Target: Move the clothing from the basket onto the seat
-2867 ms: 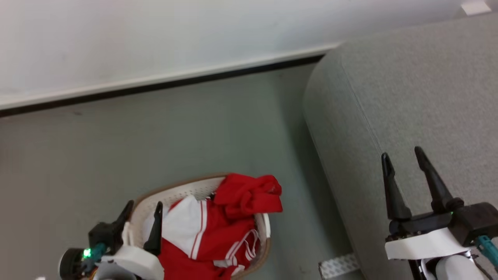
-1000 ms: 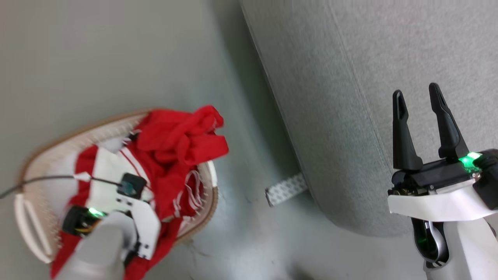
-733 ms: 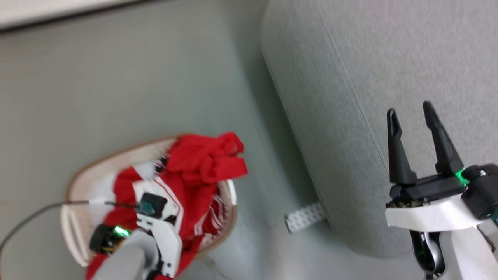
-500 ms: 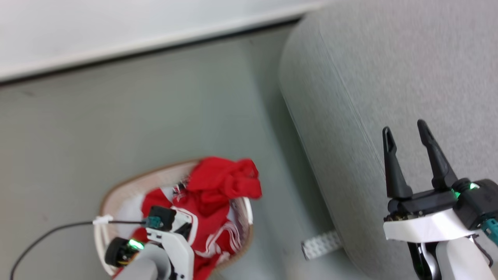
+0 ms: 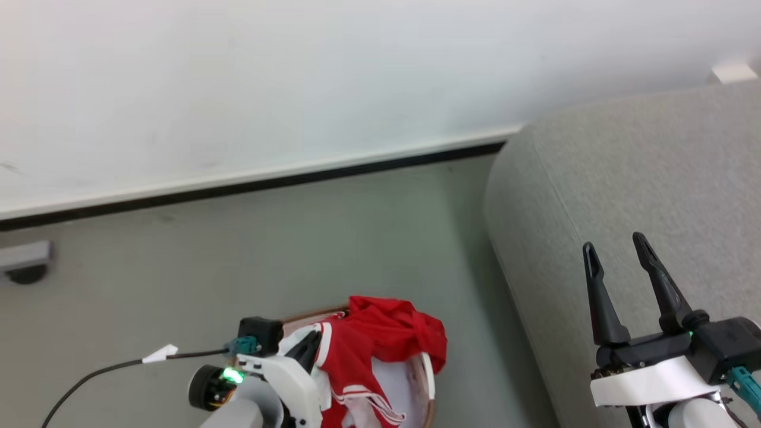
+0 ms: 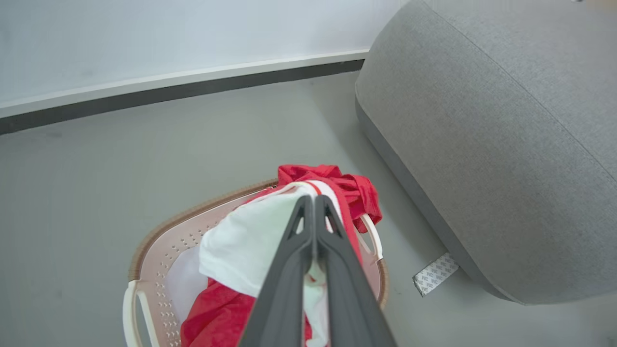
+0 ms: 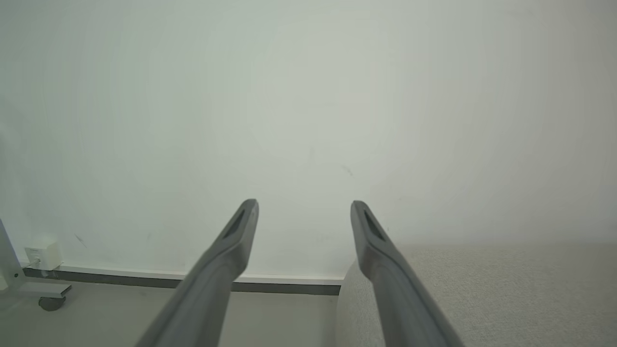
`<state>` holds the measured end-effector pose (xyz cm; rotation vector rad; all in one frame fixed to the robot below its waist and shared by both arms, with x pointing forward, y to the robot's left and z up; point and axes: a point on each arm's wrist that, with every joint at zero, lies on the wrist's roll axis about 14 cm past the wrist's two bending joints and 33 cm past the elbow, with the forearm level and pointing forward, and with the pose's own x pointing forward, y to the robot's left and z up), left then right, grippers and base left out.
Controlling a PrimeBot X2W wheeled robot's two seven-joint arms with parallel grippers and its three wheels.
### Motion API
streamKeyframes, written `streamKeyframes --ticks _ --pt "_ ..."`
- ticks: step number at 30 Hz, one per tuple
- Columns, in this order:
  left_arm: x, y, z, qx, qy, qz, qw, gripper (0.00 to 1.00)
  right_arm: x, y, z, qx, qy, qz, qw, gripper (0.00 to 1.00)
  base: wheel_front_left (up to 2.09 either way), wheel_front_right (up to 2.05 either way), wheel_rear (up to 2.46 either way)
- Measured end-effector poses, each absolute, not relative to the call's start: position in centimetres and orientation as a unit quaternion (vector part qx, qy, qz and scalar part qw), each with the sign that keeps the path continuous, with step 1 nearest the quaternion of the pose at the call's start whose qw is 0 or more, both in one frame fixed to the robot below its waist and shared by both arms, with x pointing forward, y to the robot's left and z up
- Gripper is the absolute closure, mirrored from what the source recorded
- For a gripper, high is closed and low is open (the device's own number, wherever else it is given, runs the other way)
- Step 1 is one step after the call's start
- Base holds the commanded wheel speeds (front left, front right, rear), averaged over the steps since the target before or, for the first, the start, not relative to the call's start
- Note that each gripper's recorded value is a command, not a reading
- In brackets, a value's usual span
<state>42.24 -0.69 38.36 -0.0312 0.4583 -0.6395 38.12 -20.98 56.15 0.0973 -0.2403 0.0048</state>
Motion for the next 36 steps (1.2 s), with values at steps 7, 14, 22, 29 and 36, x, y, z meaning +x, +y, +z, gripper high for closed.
streamKeyframes --ticks 7,14,22,29,36 --pt "43.1 0.9 42.5 -0.031 0.165 -0.290 0.942 0.00 37.6 -19.7 56.9 0.057 -0.133 0.021 0.989 0.00 0.00 0.00 0.00" --pt "43.7 3.6 46.1 -0.047 0.106 -0.255 0.960 0.00 37.3 -18.8 57.0 0.064 -0.135 0.034 0.988 0.00 0.00 0.00 0.00" --pt "43.6 10.1 50.6 -0.062 0.020 -0.167 0.984 0.00 37.4 -17.5 57.6 0.064 -0.143 0.056 0.986 0.00 0.00 0.00 0.00" --pt "41.8 15.7 53.1 -0.070 -0.038 -0.087 0.993 0.00 37.3 -16.8 57.7 0.065 -0.144 0.067 0.985 0.00 0.00 0.00 0.00" --pt "39.6 18.2 53.5 -0.076 -0.060 -0.041 0.994 0.00 37.1 -17.0 57.4 0.068 -0.142 0.063 0.986 0.00 0.00 0.00 0.00"
